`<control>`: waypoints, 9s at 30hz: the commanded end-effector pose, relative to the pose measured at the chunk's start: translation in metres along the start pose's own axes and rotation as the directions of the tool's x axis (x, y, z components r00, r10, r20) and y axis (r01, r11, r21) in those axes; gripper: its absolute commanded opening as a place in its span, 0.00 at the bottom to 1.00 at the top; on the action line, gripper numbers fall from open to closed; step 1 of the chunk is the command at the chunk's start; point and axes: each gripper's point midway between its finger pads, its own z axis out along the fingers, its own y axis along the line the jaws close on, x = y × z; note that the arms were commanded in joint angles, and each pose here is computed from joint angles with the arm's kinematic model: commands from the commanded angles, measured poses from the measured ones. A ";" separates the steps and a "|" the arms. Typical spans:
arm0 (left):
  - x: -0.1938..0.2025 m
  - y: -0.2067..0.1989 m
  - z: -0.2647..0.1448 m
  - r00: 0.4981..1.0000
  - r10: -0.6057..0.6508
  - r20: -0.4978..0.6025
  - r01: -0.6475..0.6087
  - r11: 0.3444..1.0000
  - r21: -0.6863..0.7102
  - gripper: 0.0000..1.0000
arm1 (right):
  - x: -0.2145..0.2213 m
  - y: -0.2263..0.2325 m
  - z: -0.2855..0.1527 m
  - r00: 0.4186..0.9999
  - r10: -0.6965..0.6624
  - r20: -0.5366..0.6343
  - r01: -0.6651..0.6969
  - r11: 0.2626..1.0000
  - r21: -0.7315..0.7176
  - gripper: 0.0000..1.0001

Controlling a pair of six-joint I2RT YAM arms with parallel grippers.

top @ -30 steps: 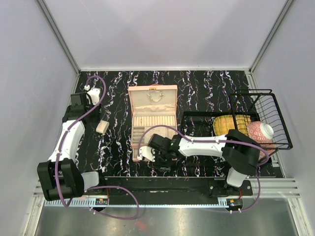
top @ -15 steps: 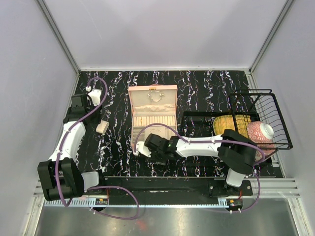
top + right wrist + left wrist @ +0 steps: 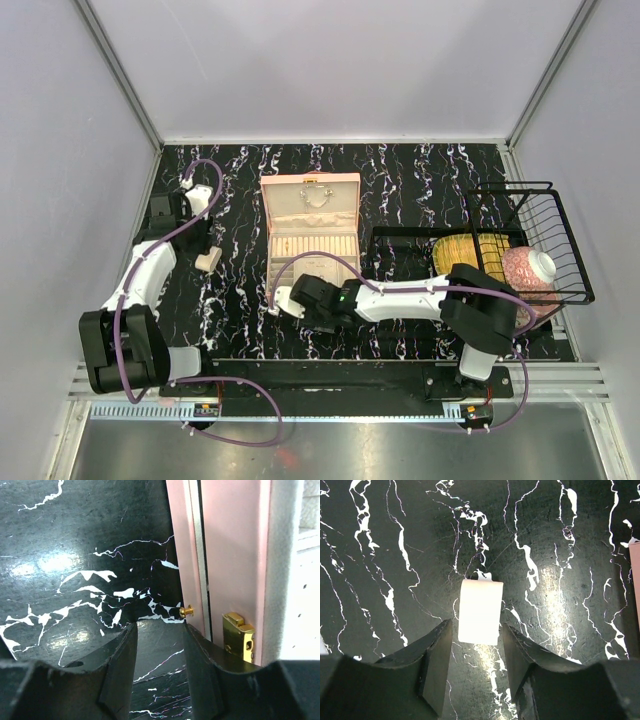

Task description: Organize the mixed jewelry

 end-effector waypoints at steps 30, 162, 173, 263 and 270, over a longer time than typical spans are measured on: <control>0.013 0.001 0.033 0.994 0.090 -0.056 -0.086 0.994 0.060 0.59 | -0.022 -0.022 -0.004 0.996 0.066 0.057 -0.071 0.993 0.095 0.51; -0.041 -0.375 -0.028 0.891 -0.318 -0.324 0.368 0.924 0.106 0.00 | 0.050 -0.263 -0.232 0.689 0.486 0.538 -0.658 0.730 0.184 0.67; -0.029 -0.387 -0.018 0.883 -0.288 -0.370 0.357 0.925 0.131 0.07 | 0.054 -0.258 -0.230 0.696 0.481 0.534 -0.651 0.736 0.186 0.67; -0.147 -0.136 -0.109 0.908 -0.180 0.378 0.013 0.915 0.404 0.99 | 0.081 -0.246 -0.190 0.660 0.561 0.500 -0.711 0.682 0.174 1.00; -0.162 -0.139 -0.075 0.909 -0.181 0.376 -0.059 0.836 0.545 0.99 | 0.079 -0.239 -0.187 0.664 0.540 0.517 -0.692 0.706 0.152 1.00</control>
